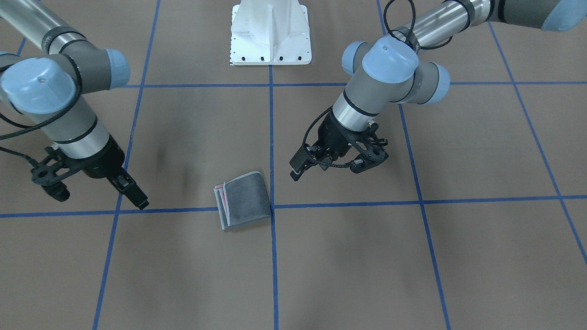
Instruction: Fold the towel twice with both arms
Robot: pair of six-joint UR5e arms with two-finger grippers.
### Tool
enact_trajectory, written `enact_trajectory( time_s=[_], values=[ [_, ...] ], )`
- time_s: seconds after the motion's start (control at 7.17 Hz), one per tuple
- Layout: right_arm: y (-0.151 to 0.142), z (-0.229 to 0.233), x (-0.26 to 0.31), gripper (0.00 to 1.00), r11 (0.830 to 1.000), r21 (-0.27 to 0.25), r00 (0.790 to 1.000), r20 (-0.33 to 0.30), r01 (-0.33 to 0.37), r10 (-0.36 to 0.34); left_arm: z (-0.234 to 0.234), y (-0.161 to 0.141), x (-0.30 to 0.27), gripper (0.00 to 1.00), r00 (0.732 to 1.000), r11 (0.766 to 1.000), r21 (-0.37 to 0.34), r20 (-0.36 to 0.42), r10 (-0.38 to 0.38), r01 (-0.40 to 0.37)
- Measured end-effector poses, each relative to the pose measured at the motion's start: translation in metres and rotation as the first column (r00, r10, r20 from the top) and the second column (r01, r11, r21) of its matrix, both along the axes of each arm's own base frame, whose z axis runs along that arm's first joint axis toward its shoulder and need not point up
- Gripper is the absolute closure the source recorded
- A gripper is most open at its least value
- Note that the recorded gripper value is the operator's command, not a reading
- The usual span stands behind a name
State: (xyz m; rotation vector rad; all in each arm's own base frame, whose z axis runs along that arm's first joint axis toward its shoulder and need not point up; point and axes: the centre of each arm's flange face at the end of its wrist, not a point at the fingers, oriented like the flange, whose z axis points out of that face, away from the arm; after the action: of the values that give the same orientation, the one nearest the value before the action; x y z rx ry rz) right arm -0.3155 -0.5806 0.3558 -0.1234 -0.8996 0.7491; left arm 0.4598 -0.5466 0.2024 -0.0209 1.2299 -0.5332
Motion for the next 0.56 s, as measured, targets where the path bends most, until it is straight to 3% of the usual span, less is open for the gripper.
enact_trajectory(
  time_s=[0.28, 0.56],
  values=[
    [-0.015, 0.035, 0.068, 0.0, 0.983, 0.119, 0.99, -0.031, 0.139, -0.136, 0.02, 0.008, -0.035, 0.0, 0.986, 0.989, 0.121, 0.155, 0.063, -0.083],
    [-0.019, 0.08, 0.13, 0.0, 0.941, 0.225, 0.966, -0.105, 0.255, -0.236, 0.066, 0.028, -0.097, 0.0, 0.918, 0.94, 0.236, 0.367, 0.148, -0.246]
  ],
)
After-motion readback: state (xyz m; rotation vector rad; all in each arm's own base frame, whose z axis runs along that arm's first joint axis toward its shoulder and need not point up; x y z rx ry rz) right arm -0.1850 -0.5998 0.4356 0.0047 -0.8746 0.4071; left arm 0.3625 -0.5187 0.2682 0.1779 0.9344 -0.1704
